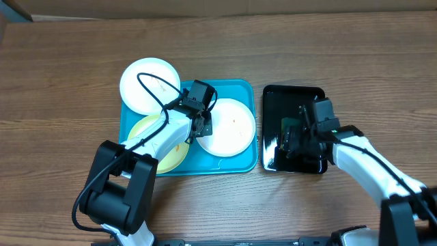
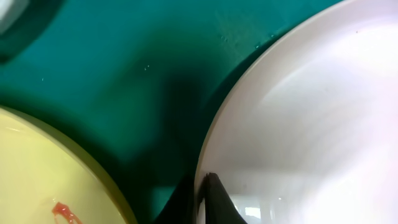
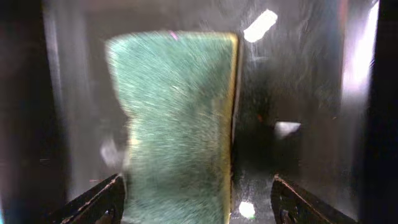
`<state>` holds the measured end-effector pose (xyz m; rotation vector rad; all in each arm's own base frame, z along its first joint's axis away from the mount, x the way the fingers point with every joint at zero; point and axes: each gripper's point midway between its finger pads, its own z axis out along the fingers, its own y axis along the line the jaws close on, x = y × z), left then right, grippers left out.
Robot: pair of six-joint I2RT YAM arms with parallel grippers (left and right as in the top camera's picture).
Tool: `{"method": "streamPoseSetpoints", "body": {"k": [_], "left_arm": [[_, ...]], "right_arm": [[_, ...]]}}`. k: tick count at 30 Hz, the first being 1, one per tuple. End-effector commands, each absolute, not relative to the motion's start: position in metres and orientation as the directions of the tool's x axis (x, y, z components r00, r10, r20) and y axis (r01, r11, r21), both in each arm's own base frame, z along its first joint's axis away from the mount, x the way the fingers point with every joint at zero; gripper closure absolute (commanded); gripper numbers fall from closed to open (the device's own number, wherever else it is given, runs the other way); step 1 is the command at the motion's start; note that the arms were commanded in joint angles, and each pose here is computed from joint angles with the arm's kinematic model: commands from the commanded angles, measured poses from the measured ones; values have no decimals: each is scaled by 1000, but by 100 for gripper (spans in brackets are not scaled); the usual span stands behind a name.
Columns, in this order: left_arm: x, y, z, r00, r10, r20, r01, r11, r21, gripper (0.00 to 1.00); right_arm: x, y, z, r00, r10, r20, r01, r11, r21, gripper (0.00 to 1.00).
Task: Clean dirty plates on tray and stack at the side
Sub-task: 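Lower right gripper and pinch the green sponge, lift it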
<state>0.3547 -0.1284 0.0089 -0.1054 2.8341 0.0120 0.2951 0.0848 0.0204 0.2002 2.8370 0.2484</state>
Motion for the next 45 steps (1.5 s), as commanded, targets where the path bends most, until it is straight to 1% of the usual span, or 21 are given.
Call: {"method": "streamPoseSetpoints", "body": {"k": [1, 2, 4, 7, 11, 13, 14, 16, 18, 19, 21, 24, 25, 26, 27, 28, 29, 30, 34, 39, 45], "left_arm": [[344, -131, -4, -965, -78, -251, -76, 997, -18, 96], [344, -132, -4, -965, -77, -250, -75, 997, -18, 96], [344, -132, -4, -966, -77, -248, -74, 997, -21, 96], [344, -136, -4, -967, -76, -245, -68, 997, -43, 96], [347, -140, -3, -964, -75, -255, -62, 996, -59, 95], [347, -144, -3, -965, -76, -251, -57, 995, -80, 90], [347, -144, -3, -965, -75, -250, -56, 995, -82, 85], [346, -144, -3, -966, -74, -248, -56, 995, -80, 81], [345, -143, -3, -967, -71, -243, -54, 996, -77, 71], [344, -143, -4, -968, -71, -242, -54, 996, -76, 69], [344, -143, -4, -969, -71, -238, -54, 996, -75, 71], [342, -142, -4, -970, -70, -233, -54, 996, -72, 81], [342, -142, -4, -970, -70, -232, -54, 996, -73, 88], [341, -143, -4, -971, -69, -228, -53, 996, -77, 92], [341, -143, -4, -972, -69, -225, -52, 995, -80, 96], [341, -143, -4, -972, -69, -225, -52, 995, -80, 96], [341, -143, -4, -972, -69, -225, -53, 995, -79, 96], [341, -143, -4, -972, -69, -225, -52, 995, -79, 96], [340, -142, -4, -973, -60, -221, -44, 996, -75, 96], [339, -142, -4, -975, -23, -220, -9, 998, -64, 96], [339, -129, -4, -973, -15, -230, -18, 1000, 9, 96]], "right_arm": [[291, 84, 12, -949, 208, -236, 163, 966, 200, 37], [291, 84, 12, -949, 209, -238, 162, 966, 201, 43], [292, 85, 12, -948, 208, -242, 161, 966, 202, 47], [295, 85, 15, -946, 207, -250, 159, 967, 200, 45], [301, 86, 27, -947, 204, -247, 157, 967, 199, 45], [302, 87, 34, -950, 203, -237, 159, 968, 195, 46], [301, 87, 36, -952, 202, -230, 159, 968, 192, 45], [299, 86, 36, -954, 202, -220, 162, 969, 188, 44], [296, 85, 34, -957, 201, -207, 164, 970, 181, 41], [295, 85, 33, -958, 201, -203, 165, 970, 179, 40], [294, 85, 33, -959, 201, -201, 166, 970, 178, 39], [293, 85, 31, -959, 201, -200, 166, 970, 178, 39], [292, 84, 29, -959, 201, -201, 166, 970, 178, 39], [291, 84, 27, -959, 200, -201, 165, 970, 178, 39], [291, 84, 24, -958, 200, -203, 165, 970, 179, 41], [289, 84, 21, -958, 200, -204, 165, 970, 180, 43], [288, 83, 18, -958, 201, -203, 165, 970, 180, 47], [285, 83, 16, -959, 201, -200, 166, 970, 178, 58], [280, 82, 11, -961, 204, -187, 172, 970, 174, 83], [283, 82, 16, -961, 204, -187, 171, 970, 175, 87], [292, 86, 39, -963, 202, -176, 171, 969, 180, 95]]}}
